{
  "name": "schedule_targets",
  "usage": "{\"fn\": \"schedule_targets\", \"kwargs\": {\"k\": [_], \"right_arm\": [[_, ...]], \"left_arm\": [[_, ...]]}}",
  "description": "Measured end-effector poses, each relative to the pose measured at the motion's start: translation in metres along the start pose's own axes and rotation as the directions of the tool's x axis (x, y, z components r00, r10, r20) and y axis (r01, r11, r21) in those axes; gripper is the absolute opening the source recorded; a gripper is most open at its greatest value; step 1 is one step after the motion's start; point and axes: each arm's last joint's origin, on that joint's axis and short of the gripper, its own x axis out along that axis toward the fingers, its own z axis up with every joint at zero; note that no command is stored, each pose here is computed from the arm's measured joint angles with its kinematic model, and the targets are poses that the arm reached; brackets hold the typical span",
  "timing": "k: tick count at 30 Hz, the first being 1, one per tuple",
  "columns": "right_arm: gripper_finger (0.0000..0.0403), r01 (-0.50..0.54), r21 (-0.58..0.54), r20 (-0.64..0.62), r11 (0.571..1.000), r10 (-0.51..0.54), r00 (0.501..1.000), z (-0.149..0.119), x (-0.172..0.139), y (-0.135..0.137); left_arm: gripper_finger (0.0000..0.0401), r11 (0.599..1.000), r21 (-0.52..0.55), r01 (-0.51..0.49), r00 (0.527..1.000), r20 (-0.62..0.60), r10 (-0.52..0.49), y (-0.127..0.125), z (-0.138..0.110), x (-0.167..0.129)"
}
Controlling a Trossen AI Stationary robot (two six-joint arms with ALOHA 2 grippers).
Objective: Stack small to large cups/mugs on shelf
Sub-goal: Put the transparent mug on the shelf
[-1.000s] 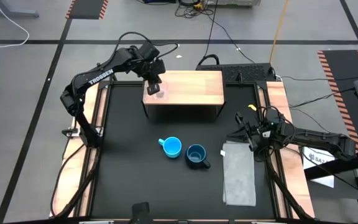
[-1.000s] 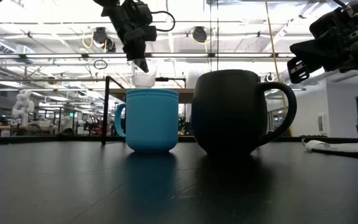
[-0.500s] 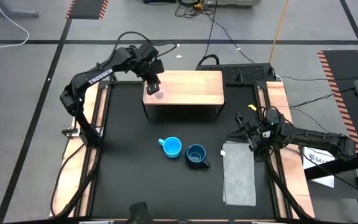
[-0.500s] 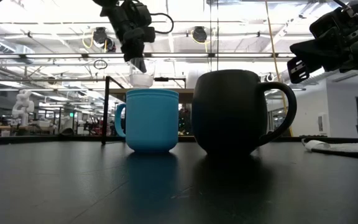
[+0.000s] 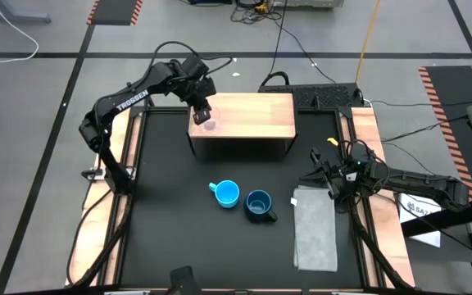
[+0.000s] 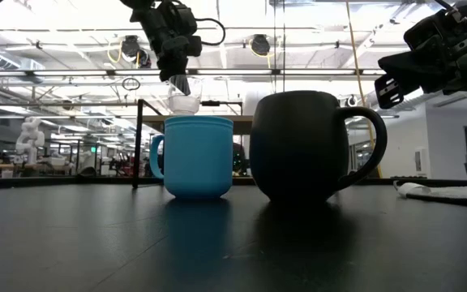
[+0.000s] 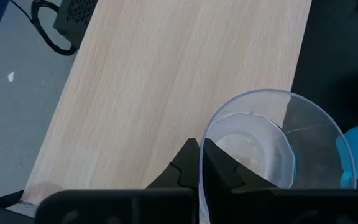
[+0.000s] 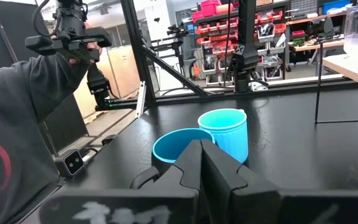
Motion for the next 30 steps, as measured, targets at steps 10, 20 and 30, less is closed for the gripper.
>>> {"fn": "schedule_targets", "kwargs": {"k": [10,20,30], "right_arm": [[0.0,0.0,0.0,0.0,1.0,0.0,1.0,0.0,0.0,0.0],[0.0,0.0,0.0,0.0,1.0,0.0,1.0,0.0,0.0,0.0],[0.0,0.0,0.0,0.0,1.0,0.0,1.0,0.0,0.0,0.0]], "left_arm": [[0.0037,1.0,0.009,0.003,1.0,-0.005,-0.003,-0.0003,-0.0006,-0.0002],[0.0077,1.0,0.015,-0.007,1.0,-0.008,0.007,0.0,-0.0006,-0.0002],[0.0125,0.999,0.035,-0.007,1.0,-0.009,0.007,0.0,-0.0007,-0.0002]]}}
